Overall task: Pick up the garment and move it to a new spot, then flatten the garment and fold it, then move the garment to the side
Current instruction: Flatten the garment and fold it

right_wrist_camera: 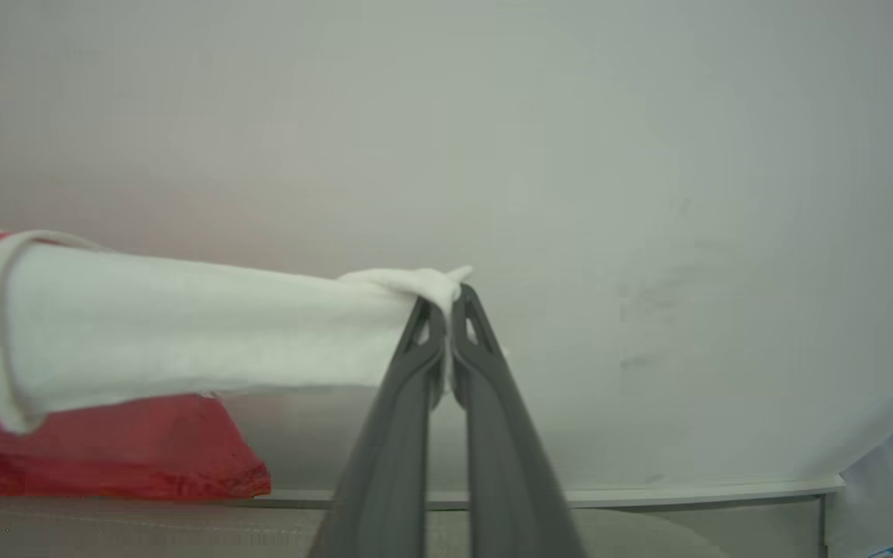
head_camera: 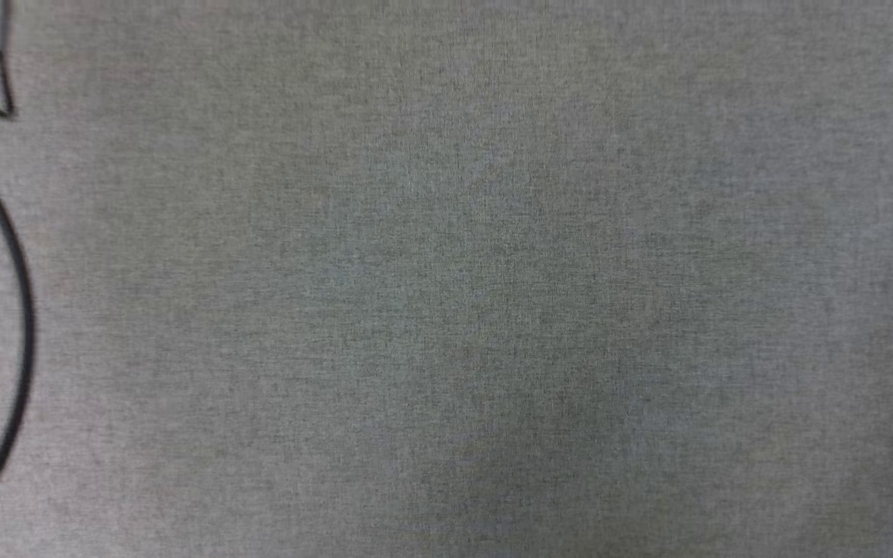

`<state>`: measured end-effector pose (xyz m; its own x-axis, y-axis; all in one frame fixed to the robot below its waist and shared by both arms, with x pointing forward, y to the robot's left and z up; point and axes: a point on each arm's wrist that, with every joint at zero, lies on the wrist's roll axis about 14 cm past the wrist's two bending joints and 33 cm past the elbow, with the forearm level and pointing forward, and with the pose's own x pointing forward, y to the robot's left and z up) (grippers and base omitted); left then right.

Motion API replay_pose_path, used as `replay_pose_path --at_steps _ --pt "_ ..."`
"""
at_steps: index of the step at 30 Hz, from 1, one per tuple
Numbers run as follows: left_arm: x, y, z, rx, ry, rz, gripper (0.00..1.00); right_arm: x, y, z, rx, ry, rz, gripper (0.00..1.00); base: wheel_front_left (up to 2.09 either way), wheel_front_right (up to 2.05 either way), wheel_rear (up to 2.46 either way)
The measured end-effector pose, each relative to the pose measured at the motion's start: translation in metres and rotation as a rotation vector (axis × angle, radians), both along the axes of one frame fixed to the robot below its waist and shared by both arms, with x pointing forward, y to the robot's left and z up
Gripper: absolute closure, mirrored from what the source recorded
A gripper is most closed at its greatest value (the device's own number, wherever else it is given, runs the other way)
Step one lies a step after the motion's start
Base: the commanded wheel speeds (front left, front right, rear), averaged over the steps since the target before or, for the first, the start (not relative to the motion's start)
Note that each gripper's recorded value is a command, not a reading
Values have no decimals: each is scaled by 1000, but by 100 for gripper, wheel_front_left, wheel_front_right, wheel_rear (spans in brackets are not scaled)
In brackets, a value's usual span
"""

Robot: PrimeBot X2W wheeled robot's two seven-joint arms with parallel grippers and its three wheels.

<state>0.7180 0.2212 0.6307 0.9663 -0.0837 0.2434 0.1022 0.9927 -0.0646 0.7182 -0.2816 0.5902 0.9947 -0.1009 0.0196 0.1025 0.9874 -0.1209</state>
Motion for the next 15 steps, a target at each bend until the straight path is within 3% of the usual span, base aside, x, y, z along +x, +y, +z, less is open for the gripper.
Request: replay_pose_path --at_steps 7,15 --pt "-37 1 -60 -43 139 -5 100 -37 5 -59 30 173 18 100 0 0 0" --pt "-107 -3 -127 -98 314 -10 100 -109 2 -114 77 364 20 100 0 0 0"
